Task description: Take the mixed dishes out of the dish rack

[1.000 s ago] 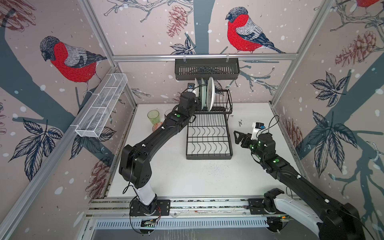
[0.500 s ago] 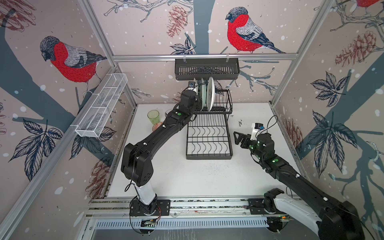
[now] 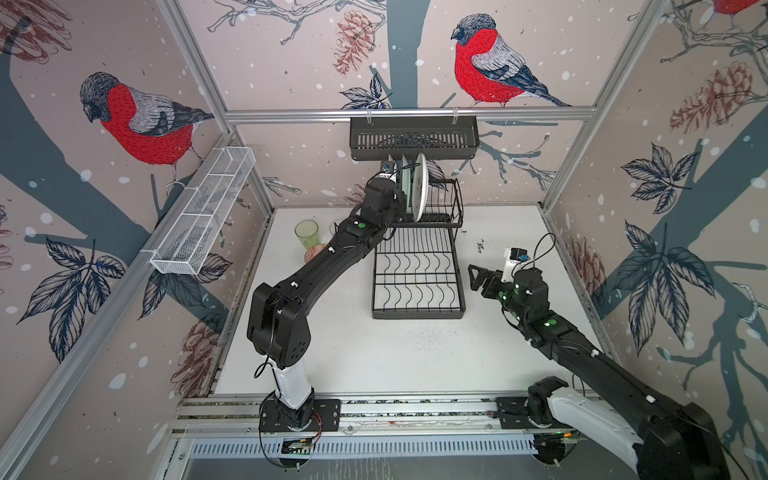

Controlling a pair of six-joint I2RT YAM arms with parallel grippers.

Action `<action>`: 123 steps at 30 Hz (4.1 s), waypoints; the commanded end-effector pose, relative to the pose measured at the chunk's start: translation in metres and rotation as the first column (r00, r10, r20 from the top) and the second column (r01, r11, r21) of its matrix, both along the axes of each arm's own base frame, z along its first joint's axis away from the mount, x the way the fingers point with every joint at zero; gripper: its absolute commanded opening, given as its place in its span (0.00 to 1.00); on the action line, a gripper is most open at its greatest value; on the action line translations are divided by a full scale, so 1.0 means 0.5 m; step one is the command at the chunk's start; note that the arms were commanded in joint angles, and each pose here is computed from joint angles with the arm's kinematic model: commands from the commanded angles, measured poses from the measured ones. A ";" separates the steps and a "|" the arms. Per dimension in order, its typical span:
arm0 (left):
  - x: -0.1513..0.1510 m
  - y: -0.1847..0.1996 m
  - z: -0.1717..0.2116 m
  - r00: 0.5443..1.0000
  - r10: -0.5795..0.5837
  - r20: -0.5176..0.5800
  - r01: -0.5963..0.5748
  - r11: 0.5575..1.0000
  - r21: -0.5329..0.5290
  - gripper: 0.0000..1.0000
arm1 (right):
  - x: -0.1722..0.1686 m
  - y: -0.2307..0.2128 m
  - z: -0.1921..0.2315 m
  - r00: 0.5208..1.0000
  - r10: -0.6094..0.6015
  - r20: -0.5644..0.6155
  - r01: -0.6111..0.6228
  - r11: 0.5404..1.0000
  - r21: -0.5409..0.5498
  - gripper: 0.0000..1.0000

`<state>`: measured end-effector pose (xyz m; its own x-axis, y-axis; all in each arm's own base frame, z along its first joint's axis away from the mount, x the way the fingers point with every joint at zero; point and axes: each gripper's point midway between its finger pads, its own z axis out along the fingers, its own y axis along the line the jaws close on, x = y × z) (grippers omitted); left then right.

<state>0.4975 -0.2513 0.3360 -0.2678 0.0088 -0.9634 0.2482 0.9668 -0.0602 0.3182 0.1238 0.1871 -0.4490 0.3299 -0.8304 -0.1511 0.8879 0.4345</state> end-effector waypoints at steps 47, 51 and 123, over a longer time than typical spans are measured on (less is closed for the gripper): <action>-0.011 0.051 0.161 0.980 -0.031 0.195 0.052 0.993 -0.106 0.00 | -0.018 -0.031 0.040 0.995 -0.071 0.064 0.068 0.997 0.046 1.00; -0.019 0.059 0.183 0.975 -0.026 0.220 0.051 0.993 -0.109 0.00 | -0.018 -0.032 0.045 0.995 -0.076 0.070 0.073 0.996 0.049 0.99; -0.449 0.157 -0.011 0.956 -0.284 0.071 0.292 0.933 -0.208 0.00 | 0.006 0.128 0.094 0.956 0.269 -0.118 -0.240 0.948 0.210 1.00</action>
<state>0.2736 -0.1654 0.3040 -0.3374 -0.0842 -0.9376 0.4676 0.8494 -0.2445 0.3212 0.1834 0.2305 -0.6351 0.3320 -0.6974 -0.2790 0.7433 0.6080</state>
